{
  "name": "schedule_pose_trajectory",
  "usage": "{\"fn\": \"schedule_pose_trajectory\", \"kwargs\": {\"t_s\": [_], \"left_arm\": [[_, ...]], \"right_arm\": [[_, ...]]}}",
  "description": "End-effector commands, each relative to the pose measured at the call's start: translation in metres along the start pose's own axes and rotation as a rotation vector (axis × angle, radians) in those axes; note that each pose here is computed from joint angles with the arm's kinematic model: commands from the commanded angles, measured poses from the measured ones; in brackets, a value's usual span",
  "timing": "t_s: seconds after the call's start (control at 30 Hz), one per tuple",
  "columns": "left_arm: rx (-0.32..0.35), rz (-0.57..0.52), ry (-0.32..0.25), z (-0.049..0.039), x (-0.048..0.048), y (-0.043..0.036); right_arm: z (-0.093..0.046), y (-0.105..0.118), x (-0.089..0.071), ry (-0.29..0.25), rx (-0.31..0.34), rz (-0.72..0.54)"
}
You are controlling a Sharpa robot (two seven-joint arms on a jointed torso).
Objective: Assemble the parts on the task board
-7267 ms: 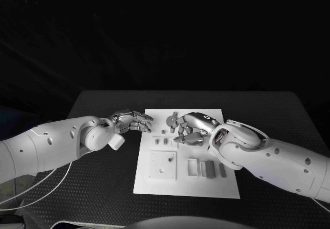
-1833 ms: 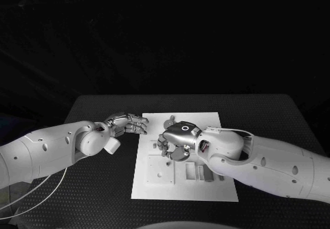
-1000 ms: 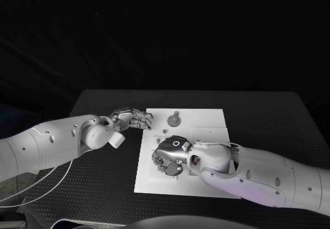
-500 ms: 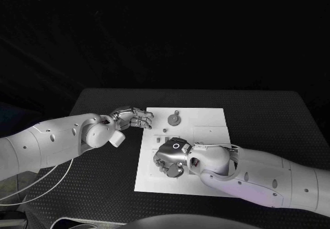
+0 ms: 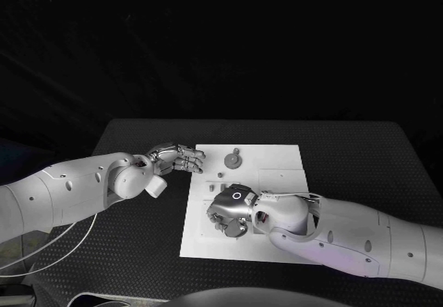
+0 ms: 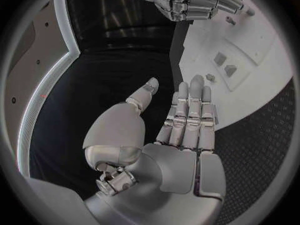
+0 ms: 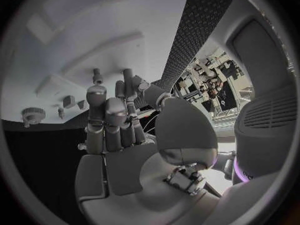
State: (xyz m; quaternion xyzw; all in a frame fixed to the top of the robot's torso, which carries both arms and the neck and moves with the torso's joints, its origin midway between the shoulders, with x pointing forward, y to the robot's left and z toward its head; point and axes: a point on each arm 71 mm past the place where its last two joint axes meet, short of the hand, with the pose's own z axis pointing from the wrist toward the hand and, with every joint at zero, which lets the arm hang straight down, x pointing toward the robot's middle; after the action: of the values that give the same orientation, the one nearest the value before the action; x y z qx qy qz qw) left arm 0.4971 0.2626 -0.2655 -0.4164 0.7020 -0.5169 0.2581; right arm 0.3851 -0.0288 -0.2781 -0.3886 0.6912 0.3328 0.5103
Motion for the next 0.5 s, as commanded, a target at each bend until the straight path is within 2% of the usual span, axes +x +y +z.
{"fn": "schedule_pose_trajectory", "kwargs": {"t_s": [0.03,0.5], "left_arm": [[0.008,-0.003,0.019,0.0008,0.0024,-0.0014],[0.006,0.001,0.021,0.0006,0.0027,-0.0013]], "right_arm": [[-0.0005,0.0011,0.0002,-0.007,-0.014,-0.019],[0.0012,0.0005,0.0015,0.007,-0.011,-0.022]]}}
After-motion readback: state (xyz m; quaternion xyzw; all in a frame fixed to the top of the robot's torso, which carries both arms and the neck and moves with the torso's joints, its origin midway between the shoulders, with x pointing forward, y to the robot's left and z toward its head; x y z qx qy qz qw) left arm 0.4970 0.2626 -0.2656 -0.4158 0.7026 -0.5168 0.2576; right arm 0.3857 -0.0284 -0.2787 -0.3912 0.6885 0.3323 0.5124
